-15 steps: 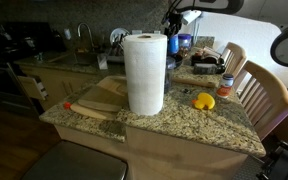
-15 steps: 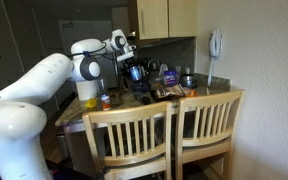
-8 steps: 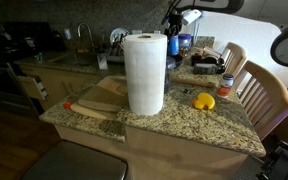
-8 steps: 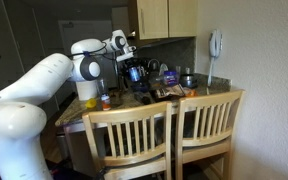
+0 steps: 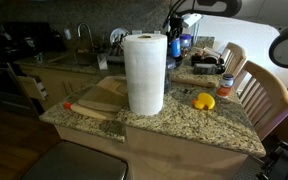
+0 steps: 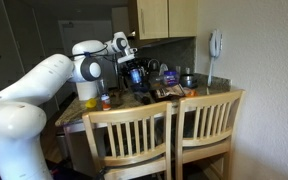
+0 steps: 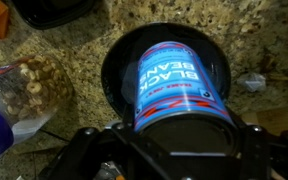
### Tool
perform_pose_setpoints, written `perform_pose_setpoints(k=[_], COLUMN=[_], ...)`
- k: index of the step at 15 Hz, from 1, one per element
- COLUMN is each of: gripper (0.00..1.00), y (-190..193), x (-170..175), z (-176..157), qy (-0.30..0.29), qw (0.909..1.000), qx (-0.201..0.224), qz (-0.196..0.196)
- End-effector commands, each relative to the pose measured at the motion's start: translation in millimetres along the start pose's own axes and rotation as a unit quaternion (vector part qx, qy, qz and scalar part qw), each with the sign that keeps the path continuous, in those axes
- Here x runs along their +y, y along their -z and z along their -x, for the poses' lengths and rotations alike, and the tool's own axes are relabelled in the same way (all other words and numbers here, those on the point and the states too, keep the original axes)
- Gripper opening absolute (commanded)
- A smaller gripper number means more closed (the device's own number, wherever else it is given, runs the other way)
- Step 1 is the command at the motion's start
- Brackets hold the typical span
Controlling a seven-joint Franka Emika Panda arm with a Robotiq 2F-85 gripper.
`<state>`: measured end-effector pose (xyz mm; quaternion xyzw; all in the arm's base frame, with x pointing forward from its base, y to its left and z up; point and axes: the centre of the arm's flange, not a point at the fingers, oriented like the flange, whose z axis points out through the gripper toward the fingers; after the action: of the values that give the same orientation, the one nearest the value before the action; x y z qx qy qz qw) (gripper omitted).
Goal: Pick the blue tin on the counter and put it in the bowl
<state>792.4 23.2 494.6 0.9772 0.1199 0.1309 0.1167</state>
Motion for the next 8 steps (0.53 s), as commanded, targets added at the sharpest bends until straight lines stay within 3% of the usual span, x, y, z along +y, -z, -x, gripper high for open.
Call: perform_pose_setpoints(k=[1, 2, 8], gripper=[0.57, 0.82, 0.82], y=[5.3, -4.5, -6.2], x=[9.6, 0.9, 2.2], z=[-0.6, 0.9, 2.3], qy=[-0.001, 0.000, 0.000], qw=[0.9998, 1.0000, 0.9999], qx=[-0.014, -0.005, -0.011], qz=[0.015, 0.004, 0.008])
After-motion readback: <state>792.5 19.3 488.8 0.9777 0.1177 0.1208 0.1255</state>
